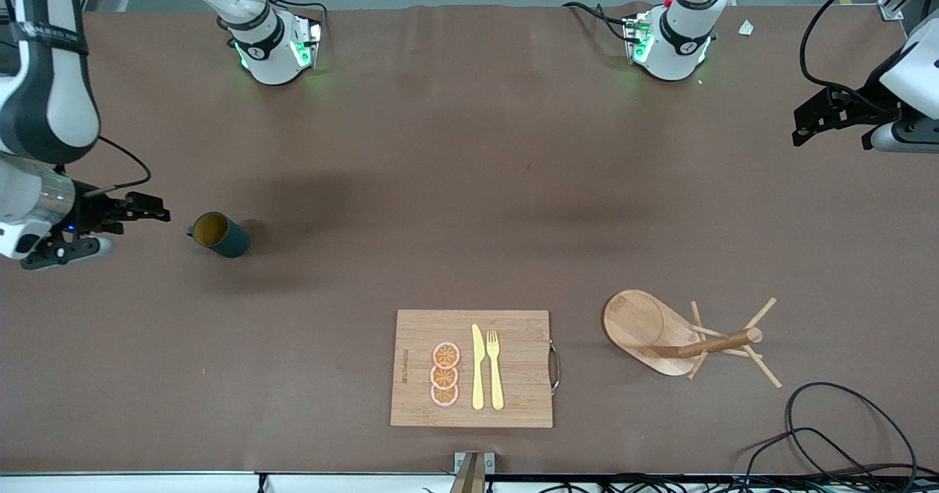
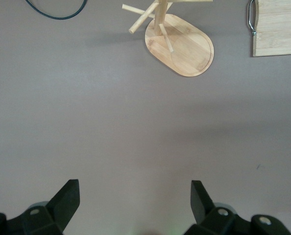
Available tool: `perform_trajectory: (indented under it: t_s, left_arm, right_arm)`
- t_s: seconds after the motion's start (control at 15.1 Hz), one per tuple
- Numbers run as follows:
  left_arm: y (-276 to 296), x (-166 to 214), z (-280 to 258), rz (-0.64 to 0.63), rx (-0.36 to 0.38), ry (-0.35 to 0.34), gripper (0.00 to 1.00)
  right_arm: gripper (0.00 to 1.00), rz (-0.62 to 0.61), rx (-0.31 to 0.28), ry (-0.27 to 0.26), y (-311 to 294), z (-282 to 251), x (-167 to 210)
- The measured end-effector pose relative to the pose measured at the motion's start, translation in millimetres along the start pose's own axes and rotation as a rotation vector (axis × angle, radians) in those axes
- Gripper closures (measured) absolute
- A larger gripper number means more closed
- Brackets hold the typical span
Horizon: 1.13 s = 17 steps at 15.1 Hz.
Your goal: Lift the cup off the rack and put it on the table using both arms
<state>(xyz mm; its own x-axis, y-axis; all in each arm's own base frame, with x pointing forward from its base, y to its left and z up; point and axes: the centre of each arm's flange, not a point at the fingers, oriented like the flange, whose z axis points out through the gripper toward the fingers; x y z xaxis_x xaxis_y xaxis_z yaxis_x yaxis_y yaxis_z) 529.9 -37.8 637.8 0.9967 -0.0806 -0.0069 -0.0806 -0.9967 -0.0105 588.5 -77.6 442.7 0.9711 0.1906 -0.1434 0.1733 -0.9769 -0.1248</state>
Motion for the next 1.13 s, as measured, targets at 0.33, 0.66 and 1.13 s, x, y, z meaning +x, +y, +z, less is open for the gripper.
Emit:
perform_trajectory:
  t_s: [0.33, 0.66, 1.13]
  left_arm:
    - [-5, 0, 1, -0.012, 0.000, -0.002, 0.00]
    - [-4, -2, 2, -0.046, 0.000, -0.021, 0.00]
    - [2, -12, -10, -0.028, 0.002, -0.009, 0.00]
  right_arm:
    - [0.00, 0.079, 0.002, -0.008, -21, -30, -3]
    - [0.00, 0.137, -0.037, -0.049, -47, -84, -16]
    - [0.00, 0.166, -0.064, -0.014, -40, -130, -28]
